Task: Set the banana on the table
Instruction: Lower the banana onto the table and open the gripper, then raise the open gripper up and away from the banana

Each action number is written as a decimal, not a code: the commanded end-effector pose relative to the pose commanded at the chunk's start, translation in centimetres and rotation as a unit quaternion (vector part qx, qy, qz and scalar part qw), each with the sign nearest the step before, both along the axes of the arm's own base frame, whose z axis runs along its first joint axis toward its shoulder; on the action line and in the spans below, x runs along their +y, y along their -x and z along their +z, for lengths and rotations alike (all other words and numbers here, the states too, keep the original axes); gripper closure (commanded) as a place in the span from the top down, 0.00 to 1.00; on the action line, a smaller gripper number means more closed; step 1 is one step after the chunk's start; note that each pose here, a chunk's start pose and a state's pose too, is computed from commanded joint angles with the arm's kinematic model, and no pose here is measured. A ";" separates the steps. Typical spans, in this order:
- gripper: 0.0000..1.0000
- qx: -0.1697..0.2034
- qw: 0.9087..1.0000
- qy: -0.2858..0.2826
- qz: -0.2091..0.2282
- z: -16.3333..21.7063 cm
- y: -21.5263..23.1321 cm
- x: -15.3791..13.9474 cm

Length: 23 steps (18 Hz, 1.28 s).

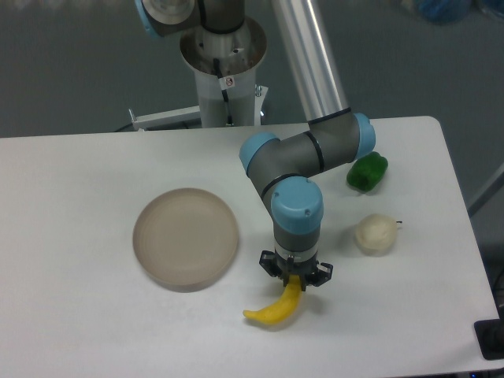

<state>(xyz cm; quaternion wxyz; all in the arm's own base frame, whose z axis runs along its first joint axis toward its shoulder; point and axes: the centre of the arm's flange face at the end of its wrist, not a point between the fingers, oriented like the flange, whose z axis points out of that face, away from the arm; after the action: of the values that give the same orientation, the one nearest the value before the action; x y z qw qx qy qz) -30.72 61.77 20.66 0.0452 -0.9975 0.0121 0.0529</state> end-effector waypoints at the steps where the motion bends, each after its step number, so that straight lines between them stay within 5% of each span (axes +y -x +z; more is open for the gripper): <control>1: 0.55 0.000 1.000 0.000 0.000 0.1 0.1 0.0; 4: 0.58 0.003 1.000 -0.004 0.004 0.6 0.6 -0.1; 7: 1.00 0.010 1.000 -0.015 0.010 2.5 1.6 -0.3; 15: 1.00 0.050 0.997 -0.054 0.039 7.3 9.3 -1.2; 23: 1.00 0.089 0.991 -0.031 -0.093 9.9 14.1 -6.1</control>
<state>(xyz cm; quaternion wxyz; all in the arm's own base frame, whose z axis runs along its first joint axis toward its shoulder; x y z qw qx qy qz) -44.85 55.70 30.51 0.0790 -0.9816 0.1068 0.1374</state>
